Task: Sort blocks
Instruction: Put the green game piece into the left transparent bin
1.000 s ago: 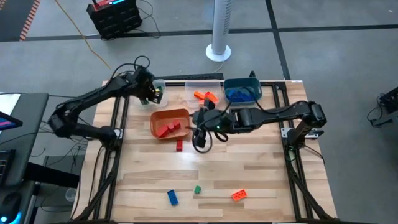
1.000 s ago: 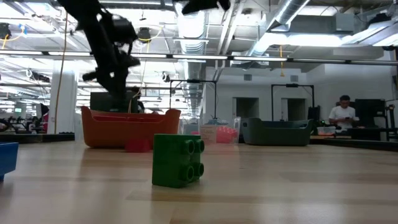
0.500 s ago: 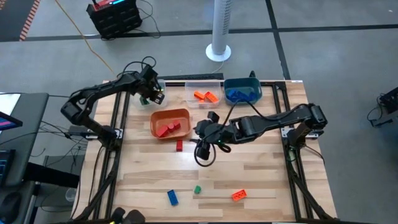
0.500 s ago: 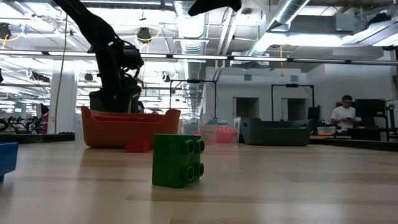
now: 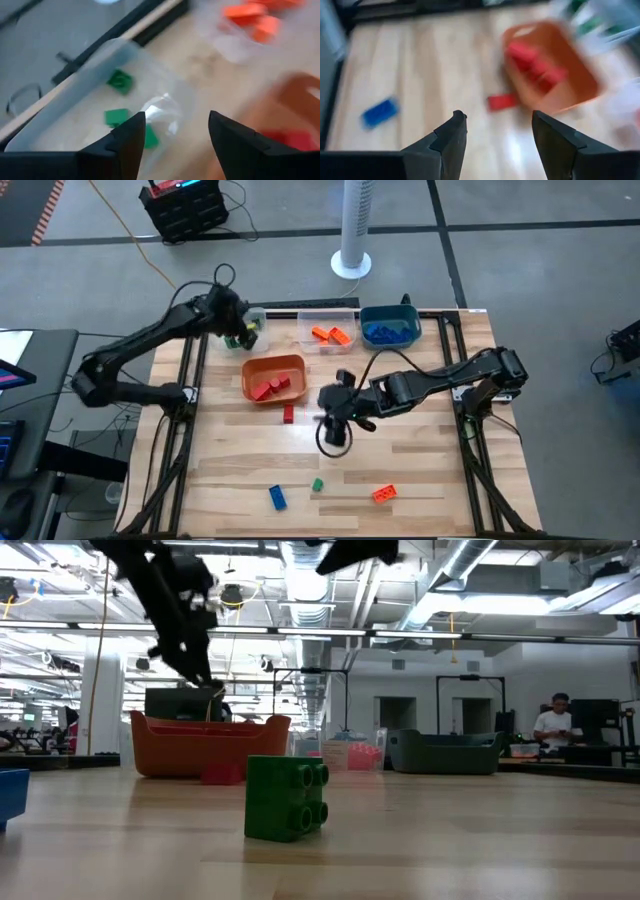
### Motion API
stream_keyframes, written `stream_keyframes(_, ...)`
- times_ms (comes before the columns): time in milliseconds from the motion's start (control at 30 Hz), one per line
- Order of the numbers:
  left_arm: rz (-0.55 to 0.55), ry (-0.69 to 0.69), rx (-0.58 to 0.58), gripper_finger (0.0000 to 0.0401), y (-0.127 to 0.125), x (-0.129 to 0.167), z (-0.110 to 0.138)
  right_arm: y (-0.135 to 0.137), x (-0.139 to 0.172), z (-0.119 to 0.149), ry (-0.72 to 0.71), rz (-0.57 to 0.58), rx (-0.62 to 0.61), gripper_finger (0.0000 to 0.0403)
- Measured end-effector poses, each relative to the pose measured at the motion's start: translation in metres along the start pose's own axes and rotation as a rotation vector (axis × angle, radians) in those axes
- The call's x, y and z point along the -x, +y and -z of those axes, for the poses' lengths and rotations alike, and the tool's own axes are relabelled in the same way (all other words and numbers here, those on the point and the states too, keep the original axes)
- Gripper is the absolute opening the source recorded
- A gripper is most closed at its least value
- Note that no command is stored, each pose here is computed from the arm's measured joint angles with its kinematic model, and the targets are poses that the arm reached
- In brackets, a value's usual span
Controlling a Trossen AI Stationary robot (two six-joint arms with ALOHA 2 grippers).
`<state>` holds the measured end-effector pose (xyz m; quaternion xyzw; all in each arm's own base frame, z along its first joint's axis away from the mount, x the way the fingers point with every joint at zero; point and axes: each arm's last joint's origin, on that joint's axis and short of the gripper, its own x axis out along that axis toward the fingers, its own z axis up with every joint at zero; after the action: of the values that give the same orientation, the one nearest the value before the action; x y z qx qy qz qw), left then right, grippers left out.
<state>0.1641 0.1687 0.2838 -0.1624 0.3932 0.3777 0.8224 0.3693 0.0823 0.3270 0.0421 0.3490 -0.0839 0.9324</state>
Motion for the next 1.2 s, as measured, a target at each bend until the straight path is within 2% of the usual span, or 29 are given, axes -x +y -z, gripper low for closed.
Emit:
stream_keyframes(100,0.056,-0.020,-0.113,0.0201,-0.025,0.026,0.010,0.004,-0.010,0.018,0.112,-0.157,0.045,0.0227)
stream_keyframes(167,0.086,-0.017,-0.124,0.0199,-0.039,0.039,0.018,0.009,-0.016,0.030,0.167,-0.258,0.079,0.0227)
stream_keyframes(333,0.176,-0.030,0.033,0.0199,-0.063,0.062,0.030,0.028,-0.018,0.055,0.218,-0.375,0.313,0.0227)
stream_keyframes(433,0.264,-0.013,0.130,0.0199,-0.073,0.069,0.034,0.035,-0.029,0.060,0.218,-0.445,0.359,0.0227)
stream_keyframes(533,0.316,0.009,0.155,0.0199,-0.083,0.073,0.038,0.045,-0.050,0.067,0.214,-0.559,0.403,0.0227)
stream_keyframes(733,0.316,0.017,0.171,0.0199,-0.097,0.078,0.046,0.075,-0.074,0.077,0.162,-0.630,0.576,0.0227)
stream_keyframes(933,0.270,0.006,0.206,0.0199,-0.098,0.079,0.048,0.079,-0.104,0.090,0.198,-0.623,0.655,0.0227)
stream_keyframes(1200,0.236,-0.009,0.208,0.0199,-0.097,0.079,0.048,0.095,-0.127,0.094,0.190,-0.642,0.727,0.0227)
